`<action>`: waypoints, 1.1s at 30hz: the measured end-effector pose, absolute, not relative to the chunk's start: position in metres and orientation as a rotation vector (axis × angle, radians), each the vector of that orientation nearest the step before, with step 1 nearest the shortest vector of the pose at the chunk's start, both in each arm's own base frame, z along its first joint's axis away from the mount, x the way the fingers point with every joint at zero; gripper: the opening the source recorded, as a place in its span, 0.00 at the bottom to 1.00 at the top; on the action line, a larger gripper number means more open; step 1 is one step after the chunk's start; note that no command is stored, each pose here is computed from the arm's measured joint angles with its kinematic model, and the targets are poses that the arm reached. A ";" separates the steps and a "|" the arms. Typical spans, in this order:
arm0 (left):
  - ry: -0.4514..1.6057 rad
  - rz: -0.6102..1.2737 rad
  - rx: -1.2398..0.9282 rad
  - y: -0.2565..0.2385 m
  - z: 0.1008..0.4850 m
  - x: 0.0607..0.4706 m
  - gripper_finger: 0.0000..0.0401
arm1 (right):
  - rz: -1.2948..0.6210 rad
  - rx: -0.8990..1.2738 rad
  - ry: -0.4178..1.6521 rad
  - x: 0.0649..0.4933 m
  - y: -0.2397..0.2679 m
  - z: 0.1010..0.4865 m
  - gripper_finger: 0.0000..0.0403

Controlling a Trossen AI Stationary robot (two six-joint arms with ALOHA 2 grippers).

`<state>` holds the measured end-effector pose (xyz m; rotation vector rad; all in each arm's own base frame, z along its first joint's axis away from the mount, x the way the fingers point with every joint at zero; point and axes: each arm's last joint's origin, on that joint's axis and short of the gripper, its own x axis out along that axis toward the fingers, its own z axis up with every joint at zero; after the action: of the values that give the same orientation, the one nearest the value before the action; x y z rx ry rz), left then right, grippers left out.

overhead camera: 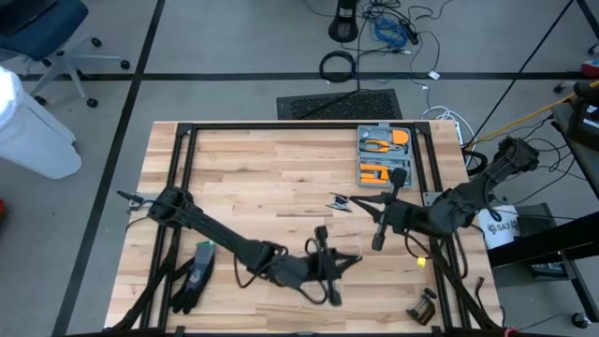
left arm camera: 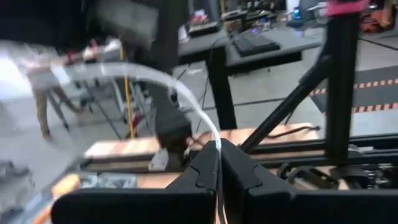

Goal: Coil cords
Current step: Uncoil the white wire from the spool

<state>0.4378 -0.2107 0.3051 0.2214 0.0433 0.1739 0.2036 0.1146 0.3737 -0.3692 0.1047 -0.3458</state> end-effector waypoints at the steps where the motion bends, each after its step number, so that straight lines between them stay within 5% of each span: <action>1: 0.034 0.180 0.249 -0.216 0.310 0.435 0.02 | -0.345 -0.378 0.114 0.204 0.115 0.373 0.00; 17: 0.292 0.832 0.632 -0.257 0.381 0.348 0.02 | -0.264 -0.394 0.118 0.202 0.118 0.371 0.00; 26: 0.286 0.809 0.640 -0.258 0.378 0.348 0.02 | -0.077 -0.251 0.007 0.185 0.136 0.405 0.00; 33: 0.150 0.542 0.547 -0.271 0.378 0.347 0.02 | -0.011 -0.258 -0.020 0.171 0.149 0.414 0.00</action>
<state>0.3473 -0.2713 0.3779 0.5468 0.1503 0.5419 0.1706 0.1491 0.4141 -0.2582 -0.0199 -0.0113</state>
